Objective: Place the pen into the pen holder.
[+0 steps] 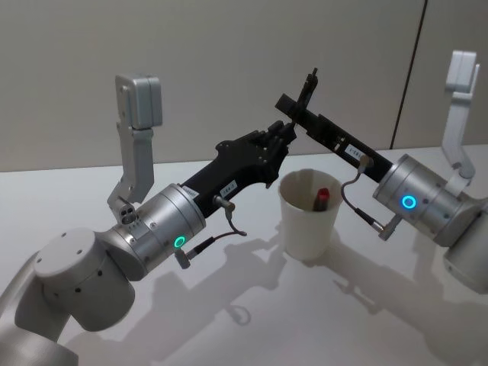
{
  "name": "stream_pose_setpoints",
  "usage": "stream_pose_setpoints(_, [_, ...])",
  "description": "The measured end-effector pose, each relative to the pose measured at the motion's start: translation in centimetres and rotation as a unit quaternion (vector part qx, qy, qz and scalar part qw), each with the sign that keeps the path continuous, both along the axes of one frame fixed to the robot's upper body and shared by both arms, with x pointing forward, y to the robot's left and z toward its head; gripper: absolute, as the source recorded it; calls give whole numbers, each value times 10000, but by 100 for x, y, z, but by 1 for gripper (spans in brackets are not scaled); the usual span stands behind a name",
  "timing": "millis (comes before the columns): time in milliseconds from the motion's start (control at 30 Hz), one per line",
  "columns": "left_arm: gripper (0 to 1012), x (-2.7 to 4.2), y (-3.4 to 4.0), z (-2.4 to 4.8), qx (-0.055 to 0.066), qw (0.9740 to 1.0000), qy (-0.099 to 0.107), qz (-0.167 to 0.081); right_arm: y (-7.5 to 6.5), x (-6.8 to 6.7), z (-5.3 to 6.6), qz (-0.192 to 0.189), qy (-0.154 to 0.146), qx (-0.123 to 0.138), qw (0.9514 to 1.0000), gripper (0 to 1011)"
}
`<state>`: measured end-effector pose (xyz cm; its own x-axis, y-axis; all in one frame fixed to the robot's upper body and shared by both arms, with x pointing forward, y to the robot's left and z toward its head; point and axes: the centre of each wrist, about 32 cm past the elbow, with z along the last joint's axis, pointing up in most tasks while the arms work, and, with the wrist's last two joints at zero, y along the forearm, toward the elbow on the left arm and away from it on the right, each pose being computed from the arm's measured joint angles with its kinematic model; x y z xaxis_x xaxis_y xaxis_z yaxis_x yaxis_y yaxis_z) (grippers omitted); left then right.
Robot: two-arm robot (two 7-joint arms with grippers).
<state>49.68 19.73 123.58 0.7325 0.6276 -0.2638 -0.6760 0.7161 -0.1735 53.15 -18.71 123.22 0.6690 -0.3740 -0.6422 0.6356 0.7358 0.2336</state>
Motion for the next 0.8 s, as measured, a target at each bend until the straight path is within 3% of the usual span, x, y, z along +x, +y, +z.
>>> stream_pose_setpoints(100, [169, 0, 0, 0, -2, 10000, -3, -1, -1, 0, -1, -5, 3, -7, 10000, 132])
stream_pose_setpoints(800, [812, 1, 4, 1, 1, 10000, 0, 10, -7, 1, 2, -19, -5, 3, 10000, 132])
